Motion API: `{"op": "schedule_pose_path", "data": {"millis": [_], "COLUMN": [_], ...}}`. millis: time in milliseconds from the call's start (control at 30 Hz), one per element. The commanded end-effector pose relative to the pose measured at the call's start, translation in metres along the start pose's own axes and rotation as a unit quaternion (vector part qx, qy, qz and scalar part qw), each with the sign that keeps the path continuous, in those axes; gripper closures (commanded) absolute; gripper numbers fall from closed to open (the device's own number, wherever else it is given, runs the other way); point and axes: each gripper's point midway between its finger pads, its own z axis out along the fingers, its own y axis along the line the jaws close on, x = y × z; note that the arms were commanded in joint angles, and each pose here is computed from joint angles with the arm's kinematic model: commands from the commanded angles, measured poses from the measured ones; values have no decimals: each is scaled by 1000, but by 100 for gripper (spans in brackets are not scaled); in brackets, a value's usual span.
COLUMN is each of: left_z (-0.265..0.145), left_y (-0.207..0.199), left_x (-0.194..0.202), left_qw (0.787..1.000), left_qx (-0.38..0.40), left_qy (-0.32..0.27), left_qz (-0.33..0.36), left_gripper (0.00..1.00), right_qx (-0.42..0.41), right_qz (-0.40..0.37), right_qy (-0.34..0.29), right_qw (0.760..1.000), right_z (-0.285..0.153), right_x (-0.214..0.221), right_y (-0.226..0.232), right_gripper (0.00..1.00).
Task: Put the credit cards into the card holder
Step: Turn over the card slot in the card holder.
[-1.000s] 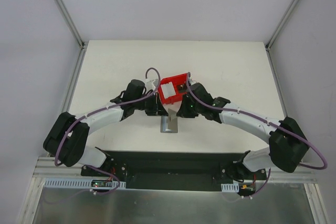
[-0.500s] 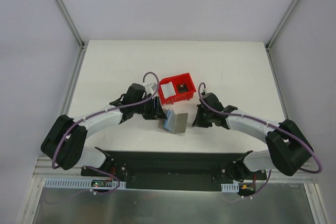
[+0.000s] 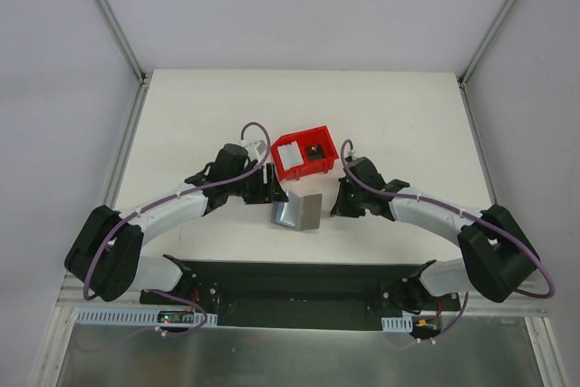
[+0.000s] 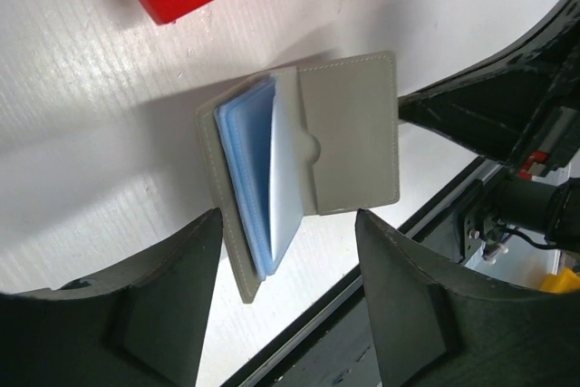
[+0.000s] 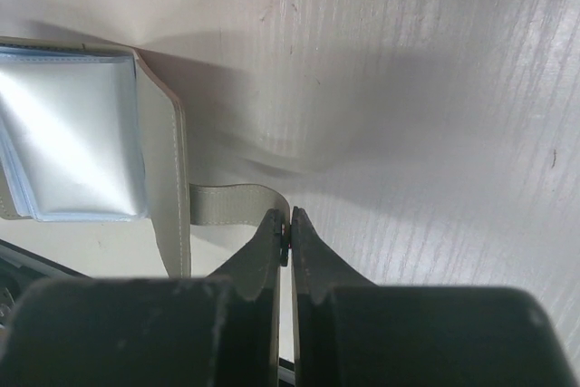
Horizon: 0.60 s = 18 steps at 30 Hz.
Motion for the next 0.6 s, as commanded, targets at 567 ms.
{"op": "schedule_pose_path", "data": {"millis": [567], "left_z": [-8], "left_y": [26], "left_x": [-9], "left_qw": [995], "left_qx": [-92], "left_qy": [-32], "left_qz": [-8], "left_gripper": [43], "right_qx": [-16], "right_qz": [-6], "right_qy": [-11], "right_qw": [1000], "right_z": [-4], "right_x": [-14], "right_y": [13], "right_gripper": [100]}}
